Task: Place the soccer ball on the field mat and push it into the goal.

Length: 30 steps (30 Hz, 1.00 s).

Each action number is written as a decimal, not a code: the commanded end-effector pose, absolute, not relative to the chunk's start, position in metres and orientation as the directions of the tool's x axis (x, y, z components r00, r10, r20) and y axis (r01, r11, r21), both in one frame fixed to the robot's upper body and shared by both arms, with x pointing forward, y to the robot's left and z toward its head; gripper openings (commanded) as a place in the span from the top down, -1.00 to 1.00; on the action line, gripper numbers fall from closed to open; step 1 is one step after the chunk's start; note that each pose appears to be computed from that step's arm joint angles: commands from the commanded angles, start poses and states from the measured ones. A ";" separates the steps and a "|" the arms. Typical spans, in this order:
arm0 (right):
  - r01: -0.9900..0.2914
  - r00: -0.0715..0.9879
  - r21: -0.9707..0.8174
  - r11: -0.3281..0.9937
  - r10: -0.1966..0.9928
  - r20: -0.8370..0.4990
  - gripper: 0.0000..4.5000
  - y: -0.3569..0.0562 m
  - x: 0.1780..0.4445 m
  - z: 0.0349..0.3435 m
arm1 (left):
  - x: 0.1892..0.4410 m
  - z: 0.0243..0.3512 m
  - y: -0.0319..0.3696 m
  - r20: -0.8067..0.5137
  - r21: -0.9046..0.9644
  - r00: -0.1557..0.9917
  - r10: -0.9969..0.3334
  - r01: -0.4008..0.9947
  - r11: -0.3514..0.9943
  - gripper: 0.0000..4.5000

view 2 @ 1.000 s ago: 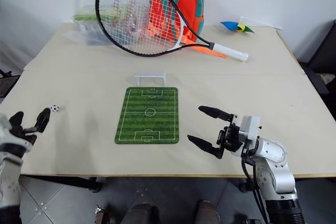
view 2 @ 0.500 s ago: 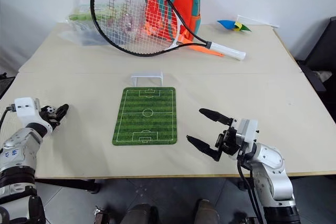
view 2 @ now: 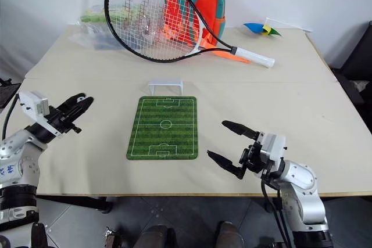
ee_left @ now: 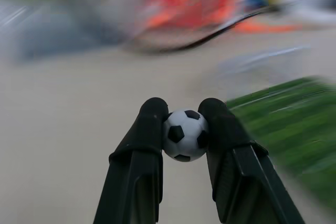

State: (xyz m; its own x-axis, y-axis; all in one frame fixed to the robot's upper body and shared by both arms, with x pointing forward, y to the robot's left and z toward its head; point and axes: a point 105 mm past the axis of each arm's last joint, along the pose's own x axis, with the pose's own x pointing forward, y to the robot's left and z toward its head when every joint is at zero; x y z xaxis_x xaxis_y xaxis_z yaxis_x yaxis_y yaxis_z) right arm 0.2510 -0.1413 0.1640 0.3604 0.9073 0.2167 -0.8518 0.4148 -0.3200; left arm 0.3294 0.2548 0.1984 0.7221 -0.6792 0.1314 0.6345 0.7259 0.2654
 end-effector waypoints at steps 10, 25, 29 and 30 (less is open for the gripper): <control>-0.936 0.233 -0.269 0.226 0.973 0.006 -1.00 -0.172 0.226 0.155 | 0.294 0.122 0.137 -0.278 0.329 0.152 -0.949 0.943 0.055 0.62; -0.924 0.286 -0.255 0.284 0.958 0.031 -1.00 -0.166 0.219 0.155 | 0.320 0.106 0.122 -0.272 0.358 0.245 -0.931 0.923 0.139 0.62; -0.924 0.292 -0.248 0.291 0.956 0.035 -1.00 -0.164 0.217 0.155 | 0.322 0.107 0.119 -0.260 0.377 0.248 -0.933 0.916 0.139 0.31; -0.924 0.292 -0.246 0.292 0.956 0.036 -1.00 -0.164 0.217 0.154 | 0.323 0.108 0.118 -0.250 0.381 0.251 -0.935 0.913 0.143 0.21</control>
